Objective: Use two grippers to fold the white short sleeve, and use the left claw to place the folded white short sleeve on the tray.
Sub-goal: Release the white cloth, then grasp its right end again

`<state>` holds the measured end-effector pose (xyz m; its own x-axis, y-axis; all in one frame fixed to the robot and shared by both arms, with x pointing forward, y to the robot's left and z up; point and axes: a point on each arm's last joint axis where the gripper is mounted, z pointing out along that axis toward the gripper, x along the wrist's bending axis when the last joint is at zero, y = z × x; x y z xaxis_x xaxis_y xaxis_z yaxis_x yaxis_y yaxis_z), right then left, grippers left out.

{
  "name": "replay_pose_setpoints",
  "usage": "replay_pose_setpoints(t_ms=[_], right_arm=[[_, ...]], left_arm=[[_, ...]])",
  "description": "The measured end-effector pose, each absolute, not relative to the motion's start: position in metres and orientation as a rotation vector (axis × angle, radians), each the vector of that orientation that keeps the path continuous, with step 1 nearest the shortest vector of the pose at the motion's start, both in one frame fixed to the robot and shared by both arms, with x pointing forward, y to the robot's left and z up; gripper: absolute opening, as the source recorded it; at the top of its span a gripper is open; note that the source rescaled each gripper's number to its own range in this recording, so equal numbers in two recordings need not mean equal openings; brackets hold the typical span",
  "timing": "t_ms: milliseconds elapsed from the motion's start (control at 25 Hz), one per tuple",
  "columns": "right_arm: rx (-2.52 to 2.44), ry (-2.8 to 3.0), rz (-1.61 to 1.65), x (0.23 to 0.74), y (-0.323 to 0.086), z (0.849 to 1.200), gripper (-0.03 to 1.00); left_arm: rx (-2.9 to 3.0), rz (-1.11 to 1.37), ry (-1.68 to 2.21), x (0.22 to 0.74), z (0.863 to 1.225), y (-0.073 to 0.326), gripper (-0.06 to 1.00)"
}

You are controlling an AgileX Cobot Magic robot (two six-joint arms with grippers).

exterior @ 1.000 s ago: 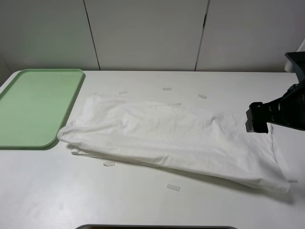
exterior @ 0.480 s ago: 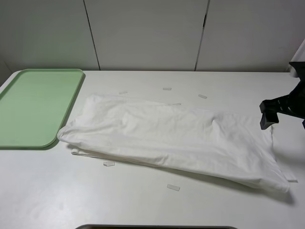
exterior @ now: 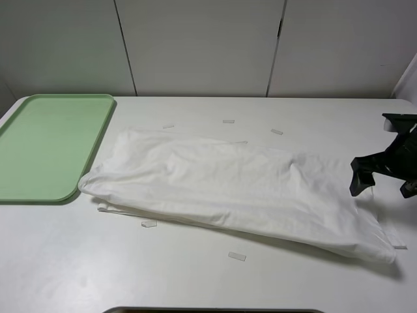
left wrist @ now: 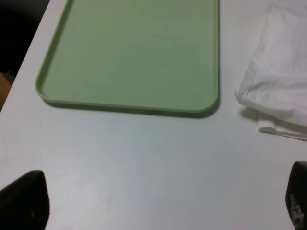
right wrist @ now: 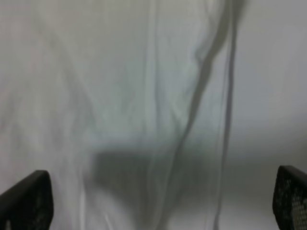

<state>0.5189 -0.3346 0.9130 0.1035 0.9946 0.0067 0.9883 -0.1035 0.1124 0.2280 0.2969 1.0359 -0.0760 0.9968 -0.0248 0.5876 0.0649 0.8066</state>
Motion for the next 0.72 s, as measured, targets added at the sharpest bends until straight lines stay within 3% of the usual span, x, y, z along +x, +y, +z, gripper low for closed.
replay_pose_setpoints(t_ms=[400, 720], right_arm=[[2.293, 2.105, 0.037, 0.524, -0.336, 0.873, 1.0], [2.317, 2.129, -0.007, 0.526, -0.336, 0.863, 1.0]], left_arm=[[1.585, 0.854, 1.733, 0.228, 1.036, 0.297, 0.98], [1.585, 0.854, 1.733, 0.228, 1.036, 0.297, 0.98]])
